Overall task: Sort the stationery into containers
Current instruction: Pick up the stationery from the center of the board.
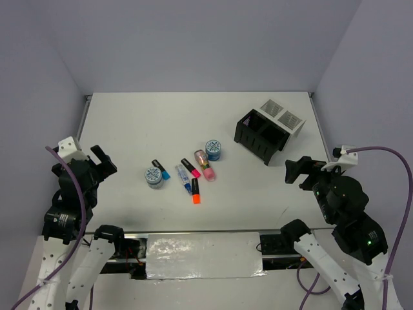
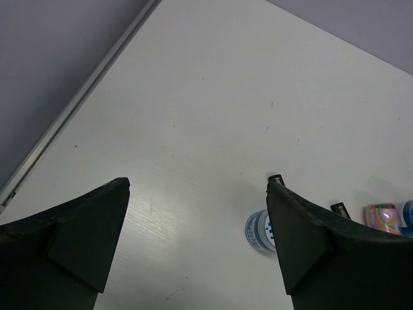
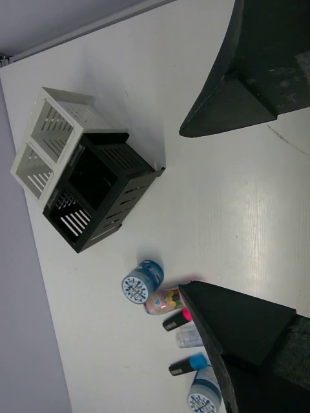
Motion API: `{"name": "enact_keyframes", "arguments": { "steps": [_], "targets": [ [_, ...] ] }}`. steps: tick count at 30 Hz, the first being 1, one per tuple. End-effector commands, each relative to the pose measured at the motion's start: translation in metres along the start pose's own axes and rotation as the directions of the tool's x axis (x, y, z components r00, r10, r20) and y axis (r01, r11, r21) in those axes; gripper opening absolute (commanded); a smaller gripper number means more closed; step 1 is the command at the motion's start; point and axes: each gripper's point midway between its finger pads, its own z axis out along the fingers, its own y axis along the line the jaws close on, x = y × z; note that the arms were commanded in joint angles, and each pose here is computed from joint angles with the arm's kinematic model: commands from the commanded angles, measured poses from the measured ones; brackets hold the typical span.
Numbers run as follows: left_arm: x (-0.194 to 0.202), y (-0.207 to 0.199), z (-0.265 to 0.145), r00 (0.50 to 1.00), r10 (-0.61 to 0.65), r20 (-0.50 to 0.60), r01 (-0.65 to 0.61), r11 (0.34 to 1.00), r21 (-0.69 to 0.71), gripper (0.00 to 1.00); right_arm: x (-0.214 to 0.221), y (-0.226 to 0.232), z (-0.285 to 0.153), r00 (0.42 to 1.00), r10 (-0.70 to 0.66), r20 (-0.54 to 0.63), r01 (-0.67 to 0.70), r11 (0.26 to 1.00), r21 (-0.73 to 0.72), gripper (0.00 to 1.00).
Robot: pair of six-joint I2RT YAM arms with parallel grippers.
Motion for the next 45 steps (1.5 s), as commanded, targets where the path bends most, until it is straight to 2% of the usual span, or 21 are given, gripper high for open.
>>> {"name": "enact_keyframes", "arguments": {
  "steps": [1, 12, 18, 19, 21, 22, 23, 24, 26, 28, 29, 30, 32, 33, 34, 35, 40, 45],
  "targets": [
    [-0.018, -0.003, -0.003, 0.998, -0.036, 0.05, 0.035, 0.999, 0.011, 0.99, -0.011, -0.003, -0.005, 0.999, 0.028, 0.037, -0.028, 0.999, 0.015, 1.0],
    [-0.018, -0.001, -0.004, 0.998, -0.041, 0.053, 0.041, 0.999, 0.004, 0.99, -0.015, 0.019, -0.002, 0.993, 0.08, 0.089, -0.07, 0.992, -0.109, 1.0],
    [-0.017, -0.005, -0.003, 0.998, -0.035, 0.045, 0.034, 0.999, 0.017, 0.99, 0.004, 0.073, 0.043, 0.992, 0.126, -0.011, -0.124, 0.953, -0.275, 1.0],
    [-0.016, -0.004, -0.002, 0.999, -0.032, 0.042, 0.032, 0.999, 0.014, 0.99, 0.019, 0.09, 0.058, 0.991, 0.103, -0.084, -0.124, 0.941, -0.314, 1.0],
    [-0.015, -0.004, -0.002, 0.999, -0.033, 0.04, 0.032, 0.999, 0.011, 0.99, 0.021, 0.108, 0.079, 0.987, 0.111, -0.117, -0.145, 0.929, -0.341, 1.0],
    [-0.015, -0.003, -0.002, 0.999, -0.035, 0.042, 0.034, 0.999, 0.009, 0.99, 0.041, 0.116, 0.103, 0.977, 0.078, -0.199, -0.139, 0.939, -0.315, 1.0],
    [-0.015, -0.003, -0.002, 0.998, -0.034, 0.043, 0.034, 0.999, 0.009, 0.99, 0.037, 0.128, 0.112, 0.977, 0.066, -0.205, -0.132, 0.936, -0.326, 1.0],
    [-0.014, -0.004, -0.001, 0.999, -0.033, 0.04, 0.032, 0.999, 0.011, 0.99, 0.061, 0.135, 0.135, 0.961, 0.019, -0.276, -0.102, 0.951, -0.291, 1.0],
    [-0.013, -0.005, 0.0, 0.999, -0.027, 0.034, 0.027, 1.0, 0.015, 0.99, 0.074, 0.159, 0.159, 0.947, -0.062, -0.314, -0.033, 0.957, -0.289, 1.0],
    [-0.013, -0.007, 0.001, 0.999, -0.023, 0.029, 0.023, 1.0, 0.021, 0.99, 0.073, 0.185, 0.17, 0.944, -0.114, -0.31, 0.015, 0.952, -0.305, 1.0],
    [-0.012, -0.008, 0.002, 0.999, -0.021, 0.024, 0.021, 1.0, 0.022, 0.99, 0.077, 0.188, 0.18, 0.94, -0.138, -0.312, 0.047, 0.958, -0.281, 1.0],
    [-0.011, -0.008, 0.003, 1.0, -0.016, 0.018, 0.016, 1.0, 0.021, 0.99, 0.1, 0.191, 0.197, 0.914, -0.179, -0.364, 0.086, 0.963, -0.256, 1.0],
    [-0.01, -0.009, 0.004, 1.0, -0.014, 0.013, 0.014, 1.0, 0.021, 0.99, 0.098, 0.202, 0.211, 0.909, -0.199, -0.367, 0.116, 0.965, -0.235, 1.0],
    [-0.009, -0.009, 0.005, 1.0, -0.011, 0.008, 0.011, 1.0, 0.02, 0.99, 0.118, 0.201, 0.224, 0.887, -0.224, -0.403, 0.143, 0.965, -0.22, 1.0],
    [-0.009, -0.01, 0.005, 1.0, -0.011, 0.006, 0.011, 1.0, 0.023, 0.99, 0.115, 0.206, 0.23, 0.888, -0.23, -0.399, 0.15, 0.963, -0.222, 1.0],
    [-0.008, -0.01, 0.006, 1.0, -0.008, 0.005, 0.008, 1.0, 0.026, 0.99, 0.133, 0.207, 0.239, 0.866, -0.254, -0.431, 0.171, 0.96, -0.221, 1.0],
    [-0.008, -0.012, 0.006, 1.0, -0.006, 0.005, 0.006, 0.999, 0.034, 0.99, 0.167, 0.206, 0.267, 0.807, -0.321, -0.495, 0.253, 0.946, -0.201, 1.0],
    [-0.007, -0.012, 0.007, 1.0, -0.004, 0.002, 0.004, 0.999, 0.036, 0.99, 0.181, 0.194, 0.283, 0.791, -0.332, -0.513, 0.273, 0.943, -0.188, 0.99]
  ]
}}
